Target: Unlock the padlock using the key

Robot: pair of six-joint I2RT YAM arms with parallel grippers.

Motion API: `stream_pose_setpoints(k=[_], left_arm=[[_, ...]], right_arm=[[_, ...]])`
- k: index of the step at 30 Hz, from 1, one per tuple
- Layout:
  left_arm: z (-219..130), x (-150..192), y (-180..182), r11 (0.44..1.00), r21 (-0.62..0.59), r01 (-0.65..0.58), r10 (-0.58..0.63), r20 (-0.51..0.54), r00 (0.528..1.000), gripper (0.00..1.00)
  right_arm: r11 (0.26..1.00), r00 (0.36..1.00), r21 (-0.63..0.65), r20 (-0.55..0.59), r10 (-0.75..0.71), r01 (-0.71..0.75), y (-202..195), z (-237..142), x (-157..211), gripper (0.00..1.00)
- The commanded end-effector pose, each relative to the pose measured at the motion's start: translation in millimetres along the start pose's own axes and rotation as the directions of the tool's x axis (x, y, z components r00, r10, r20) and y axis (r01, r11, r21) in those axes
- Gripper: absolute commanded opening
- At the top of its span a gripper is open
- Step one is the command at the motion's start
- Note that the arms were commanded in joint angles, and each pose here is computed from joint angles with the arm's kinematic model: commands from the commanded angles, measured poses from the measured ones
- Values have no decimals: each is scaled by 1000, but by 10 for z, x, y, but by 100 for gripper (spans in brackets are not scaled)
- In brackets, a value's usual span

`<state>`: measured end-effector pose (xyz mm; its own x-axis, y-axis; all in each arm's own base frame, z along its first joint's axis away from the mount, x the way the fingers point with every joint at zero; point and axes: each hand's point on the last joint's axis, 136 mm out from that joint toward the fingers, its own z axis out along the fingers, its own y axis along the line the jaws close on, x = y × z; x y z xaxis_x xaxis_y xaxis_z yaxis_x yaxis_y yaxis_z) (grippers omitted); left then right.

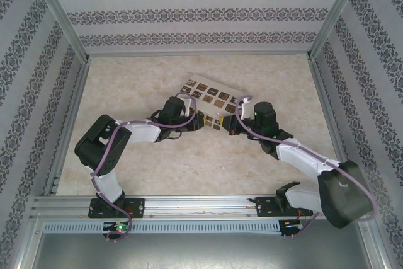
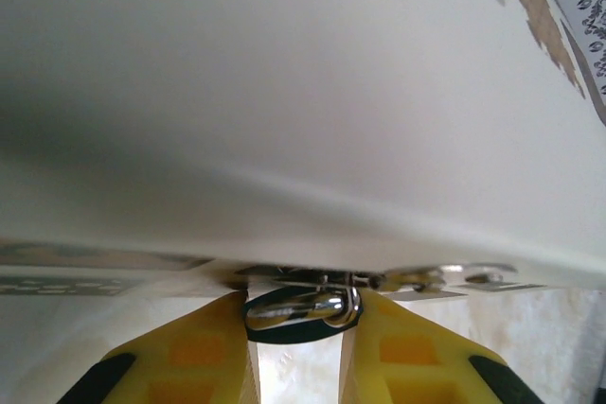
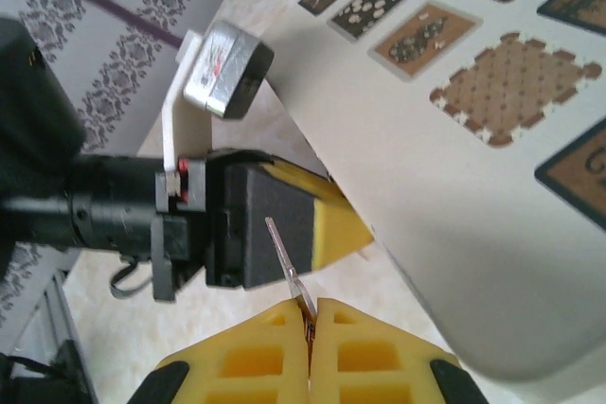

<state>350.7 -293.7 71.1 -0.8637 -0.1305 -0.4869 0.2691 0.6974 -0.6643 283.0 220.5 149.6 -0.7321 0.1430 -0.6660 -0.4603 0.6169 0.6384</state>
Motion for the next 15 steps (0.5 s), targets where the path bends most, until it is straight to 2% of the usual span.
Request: stream_pose_setpoints(k=[1, 8, 15], left_arm=[[-112, -50, -286, 998, 62, 31, -29, -28, 999, 20], [-171, -73, -400, 990, 79, 114, -110, -58, 992, 17], [-174, -102, -470, 978, 85, 192, -185, -80, 980, 17]], right_arm=[[992, 993, 47, 5, -115, 114, -20, -55, 138, 0], [958, 961, 78, -19, -277, 277, 3, -77, 423, 0], [927, 932, 97, -66, -357, 362, -53, 39, 586, 0]])
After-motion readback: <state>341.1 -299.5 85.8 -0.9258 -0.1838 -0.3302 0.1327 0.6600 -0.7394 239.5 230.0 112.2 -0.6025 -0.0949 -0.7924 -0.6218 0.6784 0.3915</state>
